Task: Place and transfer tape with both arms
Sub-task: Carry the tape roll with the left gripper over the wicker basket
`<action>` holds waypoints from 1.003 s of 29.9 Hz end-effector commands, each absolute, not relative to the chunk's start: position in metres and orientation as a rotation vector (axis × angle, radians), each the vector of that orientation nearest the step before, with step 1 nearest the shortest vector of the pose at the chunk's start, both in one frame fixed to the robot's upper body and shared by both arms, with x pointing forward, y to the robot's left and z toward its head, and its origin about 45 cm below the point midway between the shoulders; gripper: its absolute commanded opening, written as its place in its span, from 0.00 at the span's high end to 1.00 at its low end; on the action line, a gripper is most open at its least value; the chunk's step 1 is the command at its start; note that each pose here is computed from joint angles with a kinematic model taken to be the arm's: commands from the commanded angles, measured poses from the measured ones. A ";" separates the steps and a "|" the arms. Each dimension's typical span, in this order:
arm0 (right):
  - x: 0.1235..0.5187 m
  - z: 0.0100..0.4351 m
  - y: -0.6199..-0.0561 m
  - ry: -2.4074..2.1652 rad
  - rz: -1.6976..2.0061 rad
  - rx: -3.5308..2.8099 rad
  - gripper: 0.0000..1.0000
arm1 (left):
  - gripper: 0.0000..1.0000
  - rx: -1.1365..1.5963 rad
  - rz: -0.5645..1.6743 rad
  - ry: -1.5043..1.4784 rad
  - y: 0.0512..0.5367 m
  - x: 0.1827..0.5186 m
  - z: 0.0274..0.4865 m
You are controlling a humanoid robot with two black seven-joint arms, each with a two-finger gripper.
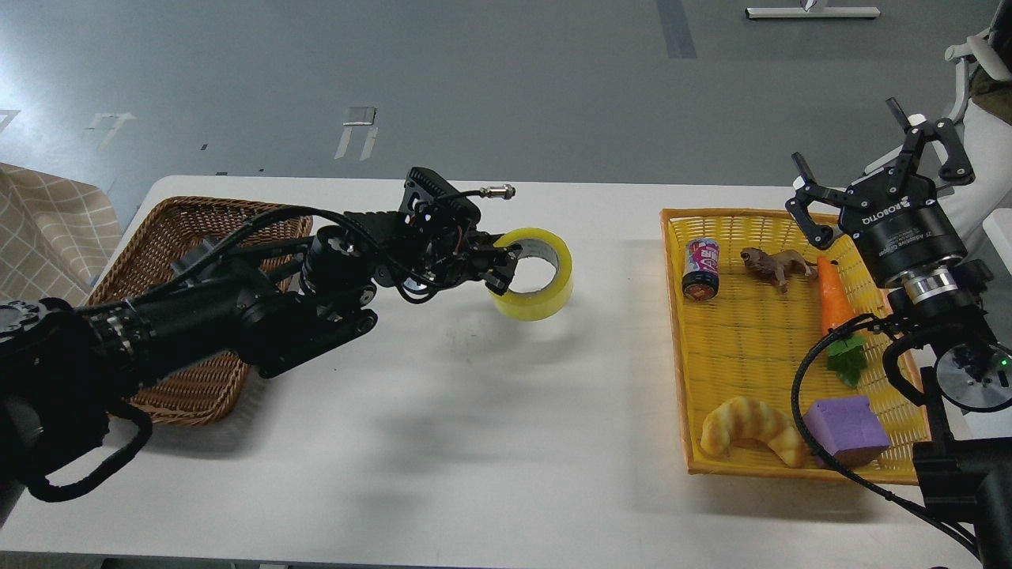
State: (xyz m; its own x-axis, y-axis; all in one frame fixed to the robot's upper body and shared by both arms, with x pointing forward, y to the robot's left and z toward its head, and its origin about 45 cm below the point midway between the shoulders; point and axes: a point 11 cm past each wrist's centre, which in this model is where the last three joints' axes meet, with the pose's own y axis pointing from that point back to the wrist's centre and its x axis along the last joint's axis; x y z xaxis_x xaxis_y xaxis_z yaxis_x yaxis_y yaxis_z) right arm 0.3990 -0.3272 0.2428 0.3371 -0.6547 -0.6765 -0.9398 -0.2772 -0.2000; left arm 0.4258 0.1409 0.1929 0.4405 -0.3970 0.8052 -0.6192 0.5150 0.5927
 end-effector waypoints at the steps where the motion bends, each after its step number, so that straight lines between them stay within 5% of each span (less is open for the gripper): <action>1: 0.399 0.243 -0.327 1.390 0.638 -2.026 0.00 | 1.00 1.106 0.198 -1.180 0.159 0.435 0.207; 15: 0.399 0.242 -0.325 1.387 0.644 -2.025 0.00 | 1.00 1.349 0.335 -1.138 0.296 0.448 0.235; 30: 0.400 0.240 -0.317 1.365 0.660 -2.016 0.00 | 1.00 1.567 0.398 -1.048 0.430 0.411 0.265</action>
State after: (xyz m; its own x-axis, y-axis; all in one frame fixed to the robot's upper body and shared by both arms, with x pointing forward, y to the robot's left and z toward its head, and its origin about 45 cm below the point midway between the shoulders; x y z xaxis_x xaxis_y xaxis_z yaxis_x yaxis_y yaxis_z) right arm 0.3997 -0.3185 0.2404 0.3425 -0.6360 -0.6915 -0.9374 -0.2812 -0.2056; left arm 0.4195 0.4091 0.2638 0.5222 -0.4065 0.7497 -0.7940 0.0891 0.6014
